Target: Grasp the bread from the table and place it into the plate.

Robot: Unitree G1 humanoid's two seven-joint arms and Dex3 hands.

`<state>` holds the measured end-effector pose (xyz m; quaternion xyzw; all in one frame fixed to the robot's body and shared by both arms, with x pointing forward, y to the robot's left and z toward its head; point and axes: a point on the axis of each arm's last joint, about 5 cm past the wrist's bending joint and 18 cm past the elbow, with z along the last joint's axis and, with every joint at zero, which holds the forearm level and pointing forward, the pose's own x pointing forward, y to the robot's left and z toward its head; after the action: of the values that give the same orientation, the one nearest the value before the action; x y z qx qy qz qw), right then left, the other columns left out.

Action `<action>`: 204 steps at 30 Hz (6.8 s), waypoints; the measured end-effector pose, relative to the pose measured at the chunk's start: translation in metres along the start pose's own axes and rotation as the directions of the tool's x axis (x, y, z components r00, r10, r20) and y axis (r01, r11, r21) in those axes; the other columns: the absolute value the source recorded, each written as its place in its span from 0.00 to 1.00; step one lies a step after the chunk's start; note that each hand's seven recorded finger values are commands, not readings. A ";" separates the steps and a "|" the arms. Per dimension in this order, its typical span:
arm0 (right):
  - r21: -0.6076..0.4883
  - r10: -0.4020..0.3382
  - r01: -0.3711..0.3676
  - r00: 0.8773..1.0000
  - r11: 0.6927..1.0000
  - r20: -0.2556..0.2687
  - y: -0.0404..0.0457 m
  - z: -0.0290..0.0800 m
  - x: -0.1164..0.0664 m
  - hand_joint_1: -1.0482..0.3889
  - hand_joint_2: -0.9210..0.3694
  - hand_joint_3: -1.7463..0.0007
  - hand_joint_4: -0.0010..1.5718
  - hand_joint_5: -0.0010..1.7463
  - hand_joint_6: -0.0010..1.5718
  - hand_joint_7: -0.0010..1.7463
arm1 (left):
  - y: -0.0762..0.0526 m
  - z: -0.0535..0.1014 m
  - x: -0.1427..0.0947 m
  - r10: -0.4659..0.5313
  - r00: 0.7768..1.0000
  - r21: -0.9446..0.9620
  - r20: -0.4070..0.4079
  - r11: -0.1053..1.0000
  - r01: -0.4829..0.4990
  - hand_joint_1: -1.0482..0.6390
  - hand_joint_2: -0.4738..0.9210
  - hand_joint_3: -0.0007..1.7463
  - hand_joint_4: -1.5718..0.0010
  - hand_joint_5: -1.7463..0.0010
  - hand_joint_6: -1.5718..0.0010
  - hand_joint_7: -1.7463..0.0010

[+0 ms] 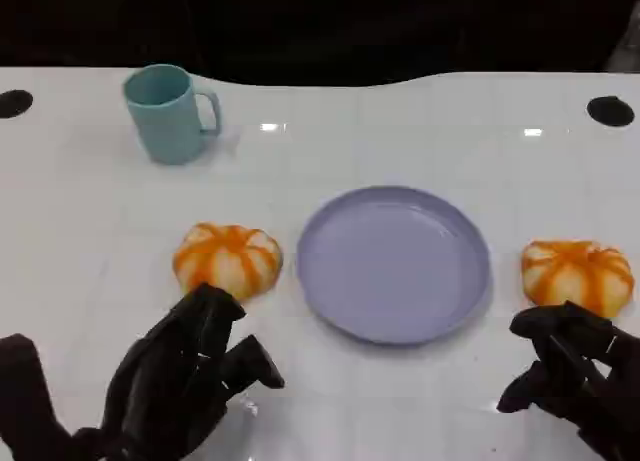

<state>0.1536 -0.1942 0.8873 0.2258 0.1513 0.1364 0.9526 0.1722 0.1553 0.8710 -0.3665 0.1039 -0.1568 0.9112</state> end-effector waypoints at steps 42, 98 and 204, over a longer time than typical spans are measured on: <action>0.004 0.008 -0.008 1.000 1.000 0.004 0.0023 0.001 0.004 0.41 0.00 0.84 0.38 0.83 0.35 0.65 | -0.019 0.076 0.032 -0.206 0.975 0.991 0.080 -0.088 -0.100 0.41 0.91 0.00 0.95 0.81 0.79 1.00; -0.002 0.018 -0.018 1.000 1.000 0.002 0.0032 0.001 0.001 0.42 0.00 0.85 0.39 0.84 0.33 0.69 | -0.016 0.030 0.149 0.284 0.937 0.815 -0.201 -0.482 0.321 0.47 0.95 0.01 0.73 0.95 0.72 0.99; -0.008 0.021 -0.021 1.000 1.000 0.009 0.0032 0.001 0.000 0.41 0.00 0.83 0.37 0.84 0.33 0.69 | -0.085 0.073 0.167 -0.350 0.861 0.920 -0.368 -0.002 0.392 0.18 1.00 0.26 0.63 0.80 0.62 0.96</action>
<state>0.1535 -0.1919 0.8898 0.2241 0.1440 0.1458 0.9528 0.3317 0.0834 0.9694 0.3154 -0.1114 -0.4244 0.8414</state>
